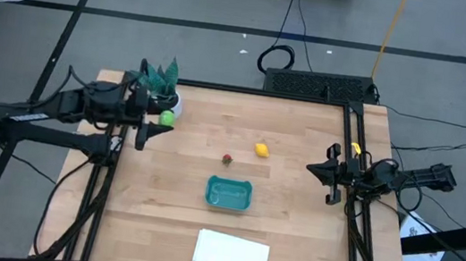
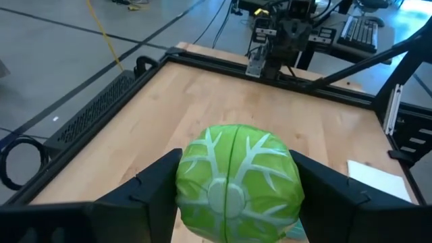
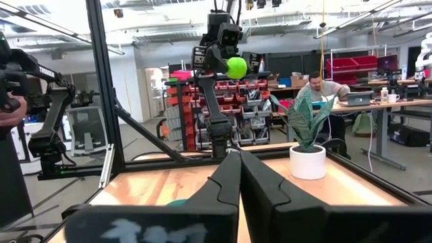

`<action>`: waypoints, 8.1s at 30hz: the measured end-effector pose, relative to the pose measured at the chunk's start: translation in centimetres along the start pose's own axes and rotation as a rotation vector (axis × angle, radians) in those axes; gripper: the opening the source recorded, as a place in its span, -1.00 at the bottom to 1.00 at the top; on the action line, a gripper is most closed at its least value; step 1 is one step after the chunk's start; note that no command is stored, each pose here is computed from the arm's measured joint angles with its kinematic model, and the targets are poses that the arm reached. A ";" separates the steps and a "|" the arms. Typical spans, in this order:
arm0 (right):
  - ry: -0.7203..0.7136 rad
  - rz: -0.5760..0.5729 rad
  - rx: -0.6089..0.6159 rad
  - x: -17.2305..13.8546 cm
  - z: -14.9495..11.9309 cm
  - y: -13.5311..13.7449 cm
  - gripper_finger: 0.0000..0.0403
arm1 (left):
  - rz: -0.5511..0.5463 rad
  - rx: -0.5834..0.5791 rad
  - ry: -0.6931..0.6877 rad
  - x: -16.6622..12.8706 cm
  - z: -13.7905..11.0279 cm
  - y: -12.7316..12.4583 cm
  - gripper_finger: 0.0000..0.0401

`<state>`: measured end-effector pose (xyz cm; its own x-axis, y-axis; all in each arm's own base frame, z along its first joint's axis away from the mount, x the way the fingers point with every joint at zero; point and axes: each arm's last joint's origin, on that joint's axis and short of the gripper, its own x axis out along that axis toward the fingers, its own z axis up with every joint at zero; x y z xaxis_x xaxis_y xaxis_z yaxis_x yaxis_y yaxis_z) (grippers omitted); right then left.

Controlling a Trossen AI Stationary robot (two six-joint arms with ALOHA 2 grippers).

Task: Pick and placing Produce into tupperware
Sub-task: Put the cabbage into the blue bin, then put the lemon into the blue bin

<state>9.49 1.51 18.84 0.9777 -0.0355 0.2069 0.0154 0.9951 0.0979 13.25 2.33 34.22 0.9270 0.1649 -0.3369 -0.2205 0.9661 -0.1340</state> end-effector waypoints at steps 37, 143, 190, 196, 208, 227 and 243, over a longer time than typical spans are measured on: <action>-0.005 0.000 0.003 0.0 0.1 0.0 -1.00 | -0.240 -0.075 -0.045 9.0 -0.4 -0.6 0.18; 0.027 0.003 0.010 0.1 -0.3 0.0 -1.00 | -0.659 0.625 0.898 30.0 -7.8 -7.3 0.18; 0.028 0.002 -0.001 0.1 -0.3 0.0 -1.00 | -0.734 0.827 0.890 30.6 -9.4 -8.3 0.18; 0.028 0.002 -0.001 0.1 -0.3 0.0 -1.00 | -0.741 0.857 0.871 30.7 -9.4 -8.3 0.18; 0.032 0.000 -0.002 0.2 -0.3 0.0 -1.00 | -0.700 0.874 0.926 31.7 -10.9 -8.0 0.18; 0.027 0.001 -0.001 0.2 -0.3 0.0 -1.00 | -0.666 0.822 0.940 31.8 -10.6 -8.1 0.47; 0.028 0.001 0.002 0.2 -0.3 0.0 -1.00 | -0.570 0.850 1.036 30.5 -4.7 -9.4 0.48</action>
<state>9.75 1.57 18.62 0.9832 -0.0314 0.1798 0.0135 0.9949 0.1001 42.16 -2.69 20.78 0.1148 -0.1318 -0.9846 0.6784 0.7344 -0.0192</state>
